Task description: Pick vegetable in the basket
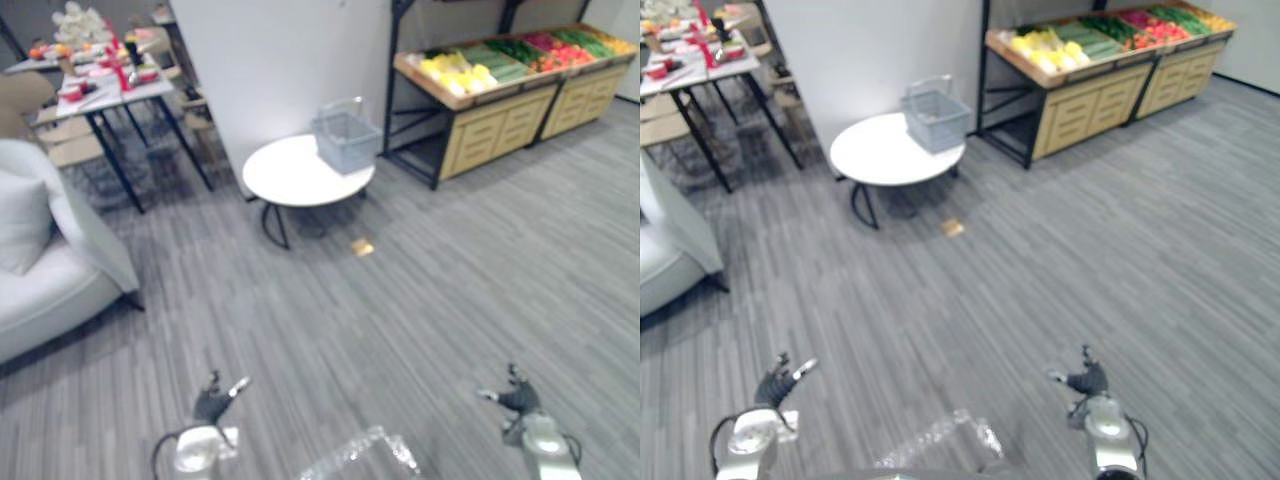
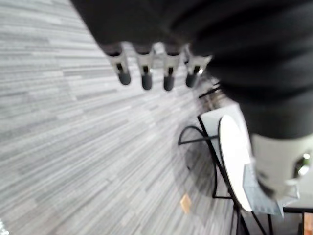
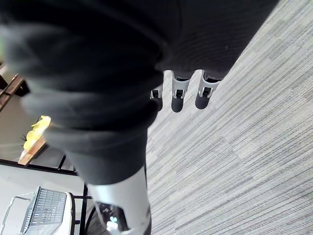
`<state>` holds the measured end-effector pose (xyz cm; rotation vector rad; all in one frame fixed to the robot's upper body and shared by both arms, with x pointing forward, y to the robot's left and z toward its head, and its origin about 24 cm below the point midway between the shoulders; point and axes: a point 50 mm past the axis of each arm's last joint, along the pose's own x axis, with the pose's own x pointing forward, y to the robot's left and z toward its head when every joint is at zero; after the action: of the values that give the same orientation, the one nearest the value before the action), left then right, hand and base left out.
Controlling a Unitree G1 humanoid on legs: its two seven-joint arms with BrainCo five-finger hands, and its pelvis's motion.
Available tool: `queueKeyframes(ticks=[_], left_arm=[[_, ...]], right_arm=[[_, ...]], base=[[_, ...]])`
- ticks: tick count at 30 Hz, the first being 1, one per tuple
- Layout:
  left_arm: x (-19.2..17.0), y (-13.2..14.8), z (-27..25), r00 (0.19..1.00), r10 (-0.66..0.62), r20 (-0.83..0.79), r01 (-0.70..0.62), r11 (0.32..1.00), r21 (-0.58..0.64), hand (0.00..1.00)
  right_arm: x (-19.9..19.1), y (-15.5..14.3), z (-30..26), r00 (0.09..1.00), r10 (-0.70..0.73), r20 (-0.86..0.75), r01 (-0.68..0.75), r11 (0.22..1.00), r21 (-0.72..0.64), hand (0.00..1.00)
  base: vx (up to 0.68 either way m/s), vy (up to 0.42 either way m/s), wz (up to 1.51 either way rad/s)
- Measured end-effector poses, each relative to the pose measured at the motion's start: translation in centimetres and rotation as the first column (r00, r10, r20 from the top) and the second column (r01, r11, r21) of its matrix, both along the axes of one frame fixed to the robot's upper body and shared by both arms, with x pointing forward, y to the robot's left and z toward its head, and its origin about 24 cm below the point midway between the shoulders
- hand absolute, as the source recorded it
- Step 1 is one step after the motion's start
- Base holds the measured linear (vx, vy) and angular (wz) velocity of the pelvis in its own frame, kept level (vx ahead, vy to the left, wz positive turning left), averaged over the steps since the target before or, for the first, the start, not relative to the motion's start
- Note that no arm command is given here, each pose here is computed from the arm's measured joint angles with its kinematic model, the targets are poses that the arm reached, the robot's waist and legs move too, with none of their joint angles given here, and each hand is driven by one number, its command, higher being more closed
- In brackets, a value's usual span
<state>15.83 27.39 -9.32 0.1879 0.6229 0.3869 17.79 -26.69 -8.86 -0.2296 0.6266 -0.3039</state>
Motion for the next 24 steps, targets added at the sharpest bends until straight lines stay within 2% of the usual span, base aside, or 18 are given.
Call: queueKeyframes(ticks=[10, 18, 24], left_arm=[[-0.8, 0.1, -0.4, 1.0, 0.018, -0.018, -0.018, 1.0, -0.011, 0.0], [0.4, 0.0, 0.1, 0.999, 0.031, 0.023, -0.03, 0.999, -0.036, 0.0], [0.1, -0.1, 0.0, 0.999, 0.04, 0.017, -0.039, 0.998, -0.04, 0.0]], right_arm=[[0.1, 0.0, 0.0, 1.0, 0.002, 0.001, -0.002, 1.0, 0.002, 0.0], [3.0, 0.5, 1.5, 0.997, 0.025, 0.076, -0.025, 1.0, 0.005, 0.0], [3.1, 0.5, 1.6, 0.996, 0.021, 0.081, -0.02, 1.0, -0.009, 0.0]], base=[[0.04, 0.01, -0.02], [0.02, -0.016, -0.09], [0.0, -0.104, 0.04]])
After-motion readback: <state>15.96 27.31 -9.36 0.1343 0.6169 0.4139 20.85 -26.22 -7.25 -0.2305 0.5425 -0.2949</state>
